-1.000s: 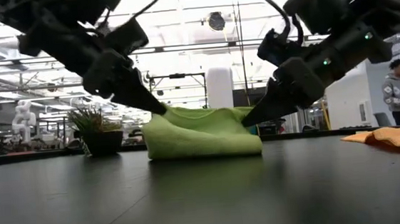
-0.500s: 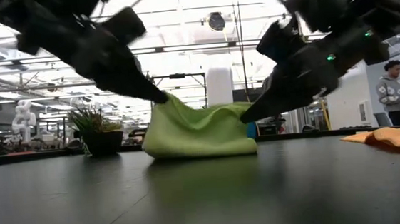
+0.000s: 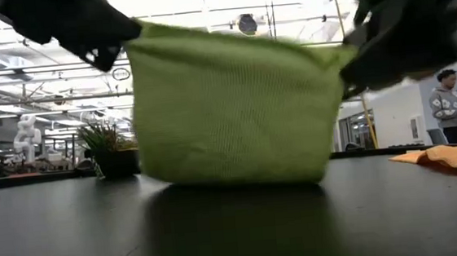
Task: Fold microfiber towels
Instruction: Fold the green microfiber cloth
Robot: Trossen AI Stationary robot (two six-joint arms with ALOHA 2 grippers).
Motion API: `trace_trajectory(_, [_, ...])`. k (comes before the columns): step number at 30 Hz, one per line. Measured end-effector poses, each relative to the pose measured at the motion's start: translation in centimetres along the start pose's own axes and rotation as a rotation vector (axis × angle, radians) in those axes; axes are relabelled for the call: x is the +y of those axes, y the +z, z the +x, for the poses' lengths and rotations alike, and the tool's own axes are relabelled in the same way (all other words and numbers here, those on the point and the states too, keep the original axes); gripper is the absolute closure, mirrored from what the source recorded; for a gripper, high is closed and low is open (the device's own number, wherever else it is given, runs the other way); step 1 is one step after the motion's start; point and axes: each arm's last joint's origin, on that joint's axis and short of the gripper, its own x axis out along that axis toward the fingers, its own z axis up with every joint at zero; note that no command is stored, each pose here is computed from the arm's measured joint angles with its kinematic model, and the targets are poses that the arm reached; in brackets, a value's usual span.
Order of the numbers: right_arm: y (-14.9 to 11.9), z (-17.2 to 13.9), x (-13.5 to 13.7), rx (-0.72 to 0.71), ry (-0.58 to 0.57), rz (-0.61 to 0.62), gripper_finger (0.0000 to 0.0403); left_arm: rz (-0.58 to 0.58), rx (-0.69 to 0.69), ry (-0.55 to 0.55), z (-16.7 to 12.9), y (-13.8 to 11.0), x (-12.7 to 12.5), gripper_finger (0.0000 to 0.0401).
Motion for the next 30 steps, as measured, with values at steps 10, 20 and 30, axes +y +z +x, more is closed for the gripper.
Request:
trace_trajectory(10, [0.7, -0.2, -2.1, 0.008, -0.182, 0.014, 0.0403, 0.031, 0.116, 0.170, 0.5, -0.6, 2.9, 0.0401])
trace_trajectory(20, [-0.4, -0.9, -7.7, 0.102, -0.361, 0.149, 0.0403, -0.120, 0.178, 0.311, 0.5, -3.3, 8.7, 0.0401])
trace_trajectory(30, [-1.9, -0.2, -9.4, 0.120, -0.371, 0.245, 0.0403, -0.212, 0.210, 0.322, 0.0, -4.9, 10.9, 0.0401])
